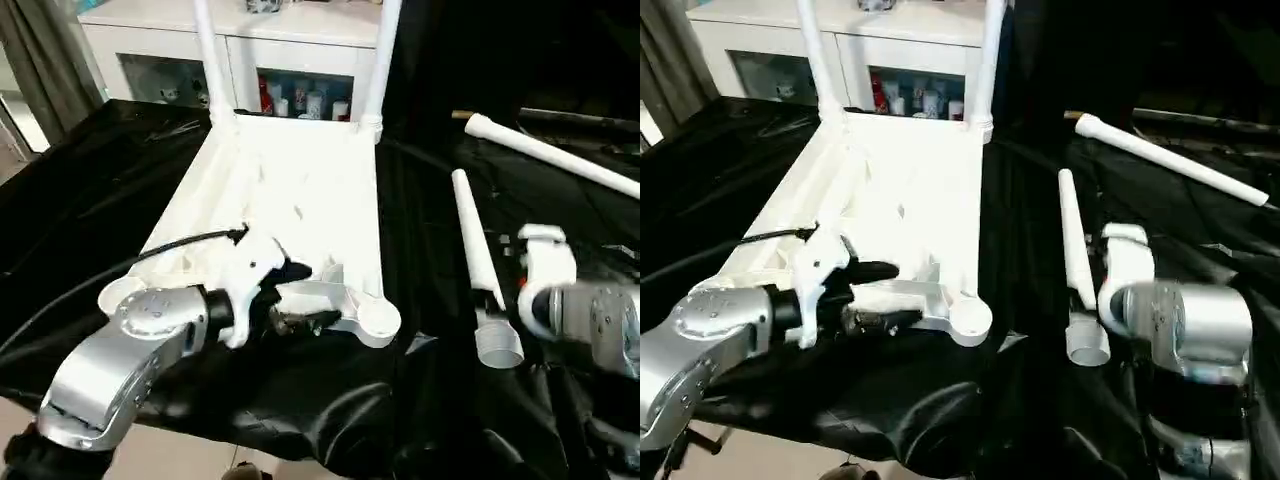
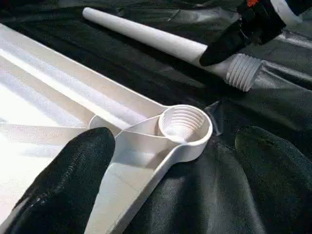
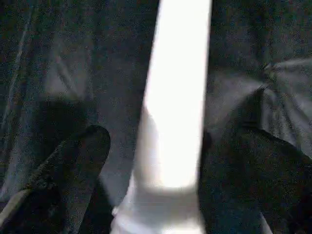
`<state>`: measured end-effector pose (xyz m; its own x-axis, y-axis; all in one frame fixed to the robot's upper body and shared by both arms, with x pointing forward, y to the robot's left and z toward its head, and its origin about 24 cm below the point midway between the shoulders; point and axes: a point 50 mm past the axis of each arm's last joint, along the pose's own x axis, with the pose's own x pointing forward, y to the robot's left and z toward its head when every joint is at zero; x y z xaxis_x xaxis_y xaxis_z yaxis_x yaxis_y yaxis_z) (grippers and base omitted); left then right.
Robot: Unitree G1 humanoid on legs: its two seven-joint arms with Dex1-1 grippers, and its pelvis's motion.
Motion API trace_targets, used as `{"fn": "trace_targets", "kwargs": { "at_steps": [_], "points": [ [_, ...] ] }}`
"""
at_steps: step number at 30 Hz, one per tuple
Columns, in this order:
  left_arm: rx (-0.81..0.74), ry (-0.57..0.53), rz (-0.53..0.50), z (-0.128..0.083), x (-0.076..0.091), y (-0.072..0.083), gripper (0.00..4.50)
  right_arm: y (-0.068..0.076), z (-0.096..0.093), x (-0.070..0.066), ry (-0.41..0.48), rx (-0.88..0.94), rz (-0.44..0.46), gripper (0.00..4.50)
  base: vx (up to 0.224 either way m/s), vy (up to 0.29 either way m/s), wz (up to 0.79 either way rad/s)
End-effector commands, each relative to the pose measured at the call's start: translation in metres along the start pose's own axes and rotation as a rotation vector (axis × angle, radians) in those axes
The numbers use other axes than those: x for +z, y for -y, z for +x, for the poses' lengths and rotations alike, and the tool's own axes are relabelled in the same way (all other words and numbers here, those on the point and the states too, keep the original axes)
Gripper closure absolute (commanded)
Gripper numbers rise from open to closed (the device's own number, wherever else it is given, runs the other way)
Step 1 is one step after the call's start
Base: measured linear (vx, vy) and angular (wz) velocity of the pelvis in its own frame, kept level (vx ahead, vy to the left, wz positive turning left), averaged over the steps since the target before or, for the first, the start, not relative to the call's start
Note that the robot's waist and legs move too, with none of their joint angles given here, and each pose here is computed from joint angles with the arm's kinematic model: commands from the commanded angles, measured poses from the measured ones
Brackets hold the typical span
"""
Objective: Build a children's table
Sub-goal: Pick table leg
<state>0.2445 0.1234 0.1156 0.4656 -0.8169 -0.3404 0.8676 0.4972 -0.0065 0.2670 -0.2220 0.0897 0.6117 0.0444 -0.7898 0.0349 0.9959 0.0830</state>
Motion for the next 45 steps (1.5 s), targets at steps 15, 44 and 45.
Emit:
{"fn": "trace_targets", "kwargs": {
  "at_steps": [15,44,45],
  "points": [
    [0.022,-0.020,0.043,-0.003,0.002,0.002,0.03,-0.003,-0.002,-0.030,-0.034,0.056,0.019,0.00,0.000,0.000,0.00],
    [0.030,-0.029,0.040,-0.002,-0.002,0.002,0.00,0.002,0.007,-0.049,-0.119,0.056,0.073,1.66,0.000,0.000,0.00],
    [0.031,-0.028,0.038,-0.002,-0.002,0.002,0.00,0.003,0.006,-0.048,-0.113,0.051,0.076,1.66,0.000,0.000,0.00]
  ]
}}
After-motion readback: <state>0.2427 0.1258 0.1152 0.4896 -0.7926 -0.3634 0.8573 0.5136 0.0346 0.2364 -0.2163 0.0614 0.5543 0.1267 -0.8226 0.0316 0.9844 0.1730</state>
